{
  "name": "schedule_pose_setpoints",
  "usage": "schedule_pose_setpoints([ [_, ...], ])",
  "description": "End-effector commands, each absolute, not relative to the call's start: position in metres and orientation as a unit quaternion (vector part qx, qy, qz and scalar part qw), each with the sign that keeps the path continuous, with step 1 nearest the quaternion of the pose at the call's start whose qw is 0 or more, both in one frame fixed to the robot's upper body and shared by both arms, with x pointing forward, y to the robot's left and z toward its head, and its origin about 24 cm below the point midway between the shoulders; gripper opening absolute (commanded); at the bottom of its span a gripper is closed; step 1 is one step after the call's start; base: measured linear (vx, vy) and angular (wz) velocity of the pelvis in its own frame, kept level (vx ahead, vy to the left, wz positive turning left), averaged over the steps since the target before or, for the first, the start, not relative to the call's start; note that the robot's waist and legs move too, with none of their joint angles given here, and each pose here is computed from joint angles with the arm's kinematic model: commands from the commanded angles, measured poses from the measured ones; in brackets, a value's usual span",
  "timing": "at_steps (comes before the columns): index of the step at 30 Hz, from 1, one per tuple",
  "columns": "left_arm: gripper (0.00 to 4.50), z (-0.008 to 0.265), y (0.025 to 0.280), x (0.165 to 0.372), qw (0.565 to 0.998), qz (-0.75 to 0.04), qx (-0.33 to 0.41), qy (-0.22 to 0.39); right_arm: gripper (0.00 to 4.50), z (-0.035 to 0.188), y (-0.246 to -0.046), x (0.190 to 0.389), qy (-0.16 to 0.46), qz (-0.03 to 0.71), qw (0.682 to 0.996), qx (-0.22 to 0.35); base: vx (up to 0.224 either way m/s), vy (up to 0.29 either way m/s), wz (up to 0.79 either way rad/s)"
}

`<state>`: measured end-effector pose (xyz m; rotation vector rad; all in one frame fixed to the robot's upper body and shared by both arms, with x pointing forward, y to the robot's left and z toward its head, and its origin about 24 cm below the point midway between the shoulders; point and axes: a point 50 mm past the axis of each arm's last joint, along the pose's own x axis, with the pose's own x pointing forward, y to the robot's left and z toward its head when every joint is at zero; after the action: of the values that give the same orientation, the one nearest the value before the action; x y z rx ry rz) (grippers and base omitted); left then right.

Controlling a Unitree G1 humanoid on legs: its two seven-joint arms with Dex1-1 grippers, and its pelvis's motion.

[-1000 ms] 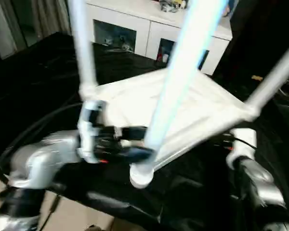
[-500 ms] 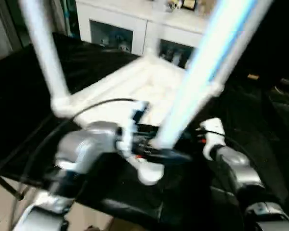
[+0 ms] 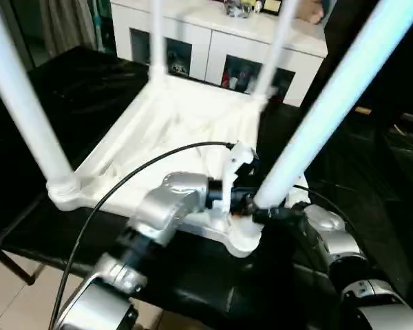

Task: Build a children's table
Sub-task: Rotate table base

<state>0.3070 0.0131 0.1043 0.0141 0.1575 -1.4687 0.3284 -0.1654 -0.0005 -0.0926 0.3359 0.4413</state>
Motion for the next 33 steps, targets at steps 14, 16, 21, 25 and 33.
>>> schedule_pose_setpoints([
  [14,4.46,0.1,0.05,0.295,0.71,-0.702,0.048,0.034,3.77,0.027,-0.246,0.309,0.125,0.2,0.97,-0.054,0.0,0.0,0.0],
  [16,4.46,0.093,0.063,0.295,0.701,-0.706,0.083,0.057,3.77,0.028,-0.248,0.301,0.134,0.235,0.961,-0.066,0.0,0.0,0.0],
  [21,4.18,0.084,0.09,0.301,0.688,-0.702,0.144,0.116,3.77,0.027,-0.249,0.284,0.158,0.303,0.935,-0.097,0.0,0.0,0.0],
  [25,3.82,0.082,0.105,0.314,0.695,-0.674,0.213,0.135,3.77,0.026,-0.246,0.272,0.176,0.345,0.914,-0.119,0.0,0.0,0.0],
  [33,3.13,0.089,0.111,0.328,0.674,-0.683,0.238,0.15,3.77,0.03,-0.239,0.256,0.195,0.398,0.888,-0.121,0.0,0.0,0.0],
])
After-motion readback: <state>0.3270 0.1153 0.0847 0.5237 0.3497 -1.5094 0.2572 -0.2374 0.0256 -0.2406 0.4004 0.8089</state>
